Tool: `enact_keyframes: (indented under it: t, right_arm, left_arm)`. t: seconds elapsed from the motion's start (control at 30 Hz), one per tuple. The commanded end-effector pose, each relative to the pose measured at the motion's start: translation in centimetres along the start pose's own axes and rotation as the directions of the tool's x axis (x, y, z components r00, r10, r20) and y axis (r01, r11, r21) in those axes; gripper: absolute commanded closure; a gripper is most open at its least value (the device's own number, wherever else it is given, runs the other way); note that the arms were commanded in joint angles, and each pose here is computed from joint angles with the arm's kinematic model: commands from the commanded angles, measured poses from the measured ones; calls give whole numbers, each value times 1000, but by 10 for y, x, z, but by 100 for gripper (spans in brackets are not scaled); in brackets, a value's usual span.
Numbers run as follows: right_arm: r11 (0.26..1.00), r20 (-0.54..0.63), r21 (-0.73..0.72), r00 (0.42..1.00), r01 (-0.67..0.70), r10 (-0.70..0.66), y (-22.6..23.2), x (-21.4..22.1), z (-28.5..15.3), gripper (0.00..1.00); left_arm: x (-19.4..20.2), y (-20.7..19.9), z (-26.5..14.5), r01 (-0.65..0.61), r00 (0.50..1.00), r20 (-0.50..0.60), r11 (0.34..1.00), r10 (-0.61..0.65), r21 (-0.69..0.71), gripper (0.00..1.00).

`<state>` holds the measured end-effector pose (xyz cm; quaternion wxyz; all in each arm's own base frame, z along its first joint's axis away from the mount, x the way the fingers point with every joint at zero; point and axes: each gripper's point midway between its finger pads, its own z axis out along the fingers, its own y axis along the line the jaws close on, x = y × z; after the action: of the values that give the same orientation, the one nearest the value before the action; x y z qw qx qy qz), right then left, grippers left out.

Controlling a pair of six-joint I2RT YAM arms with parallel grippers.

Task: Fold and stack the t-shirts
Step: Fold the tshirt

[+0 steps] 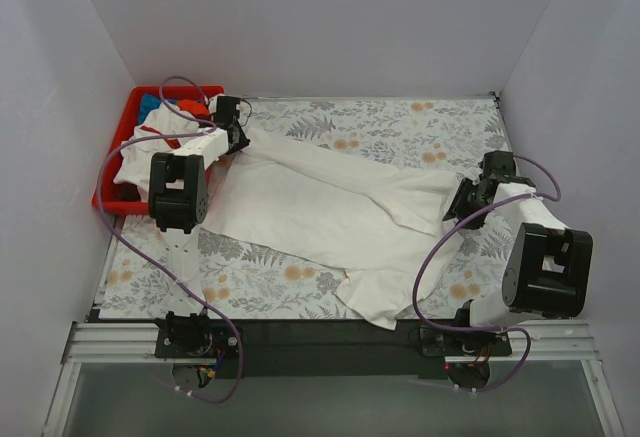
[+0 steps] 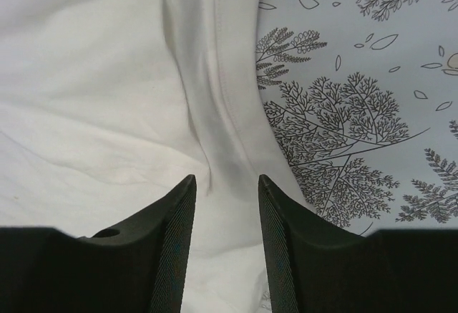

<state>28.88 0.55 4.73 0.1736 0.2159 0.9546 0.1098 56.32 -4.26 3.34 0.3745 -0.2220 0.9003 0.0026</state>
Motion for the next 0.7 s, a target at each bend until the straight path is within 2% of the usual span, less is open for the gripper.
enact_keyframes:
  t: [0.0,0.07,0.2,0.37,0.53,0.67]
  right_arm:
    - [1000,102,-26,995,5,-2,10,-27,-20,52]
    - [999,164,-35,986,-3,8,12,-46,-26,50]
    - [993,256,-109,965,-32,60,15,-78,-28,53]
    - [961,232,-270,964,-62,128,32,-81,-13,56]
    - [958,274,-284,954,-39,120,32,-89,-5,57]
    - [964,340,-264,934,-20,112,29,-108,-9,55]
  left_arm:
    - [-40,3,-20,23,995,93,1000,-22,-8,74]
    - [-45,1,-26,25,994,103,1000,-25,1,58]
    - [-55,-9,-43,34,993,115,998,-40,54,48]
    - [-56,-21,-63,40,992,115,993,-53,107,47]
    - [-62,-36,-77,-2,989,145,988,-20,152,46]
    - [-58,-40,-65,-25,989,148,987,0,162,47]
